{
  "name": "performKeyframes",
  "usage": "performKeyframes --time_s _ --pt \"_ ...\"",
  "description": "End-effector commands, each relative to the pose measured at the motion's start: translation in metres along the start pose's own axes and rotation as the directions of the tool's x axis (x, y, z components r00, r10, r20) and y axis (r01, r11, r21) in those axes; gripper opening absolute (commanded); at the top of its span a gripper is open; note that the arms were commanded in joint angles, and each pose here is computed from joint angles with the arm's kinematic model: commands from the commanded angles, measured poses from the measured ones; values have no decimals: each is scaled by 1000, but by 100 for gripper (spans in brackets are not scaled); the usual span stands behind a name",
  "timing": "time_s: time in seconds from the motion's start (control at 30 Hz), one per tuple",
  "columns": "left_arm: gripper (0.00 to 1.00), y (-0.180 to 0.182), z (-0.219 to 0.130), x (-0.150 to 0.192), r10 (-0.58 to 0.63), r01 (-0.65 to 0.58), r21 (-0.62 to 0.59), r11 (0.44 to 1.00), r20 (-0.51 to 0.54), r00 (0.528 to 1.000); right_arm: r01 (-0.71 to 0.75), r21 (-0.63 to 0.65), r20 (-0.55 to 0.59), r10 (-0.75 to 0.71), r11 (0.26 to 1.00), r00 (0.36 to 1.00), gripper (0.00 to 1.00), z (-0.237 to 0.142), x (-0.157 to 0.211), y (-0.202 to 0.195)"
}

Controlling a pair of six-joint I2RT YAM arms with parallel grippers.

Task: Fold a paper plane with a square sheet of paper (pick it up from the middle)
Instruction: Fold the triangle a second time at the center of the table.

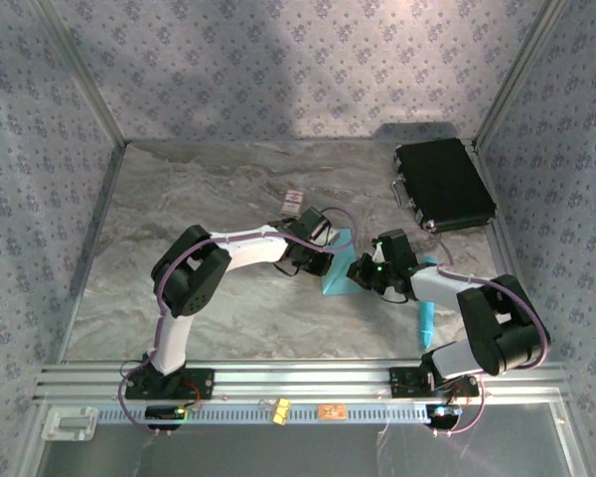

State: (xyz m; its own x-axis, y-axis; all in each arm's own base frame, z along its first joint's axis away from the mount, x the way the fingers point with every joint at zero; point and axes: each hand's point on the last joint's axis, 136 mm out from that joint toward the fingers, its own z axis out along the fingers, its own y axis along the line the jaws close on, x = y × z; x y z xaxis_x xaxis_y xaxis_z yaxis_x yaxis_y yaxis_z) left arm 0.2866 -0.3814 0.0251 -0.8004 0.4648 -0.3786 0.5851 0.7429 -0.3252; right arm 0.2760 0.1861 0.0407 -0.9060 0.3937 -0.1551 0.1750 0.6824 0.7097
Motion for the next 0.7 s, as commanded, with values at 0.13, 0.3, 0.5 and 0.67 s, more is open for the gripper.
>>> performKeyframes --time_s 0.13,0.3,0.5,0.67 --pt "6 4 13 14 -4 4 -1 1000 -60 998 -13 -145 13 15 989 1000 2 13 -12 40" --pt "6 4 14 16 -4 4 -3 1000 -65 998 -17 -146 -4 17 989 1000 2 21 -9 41" --pt "6 4 13 15 -5 5 -4 1000 -62 998 -26 -146 -14 24 989 1000 2 26 -7 37" --pt "6 4 14 15 -3 3 -4 1000 -64 998 -32 -119 -24 30 992 999 2 30 -3 28"
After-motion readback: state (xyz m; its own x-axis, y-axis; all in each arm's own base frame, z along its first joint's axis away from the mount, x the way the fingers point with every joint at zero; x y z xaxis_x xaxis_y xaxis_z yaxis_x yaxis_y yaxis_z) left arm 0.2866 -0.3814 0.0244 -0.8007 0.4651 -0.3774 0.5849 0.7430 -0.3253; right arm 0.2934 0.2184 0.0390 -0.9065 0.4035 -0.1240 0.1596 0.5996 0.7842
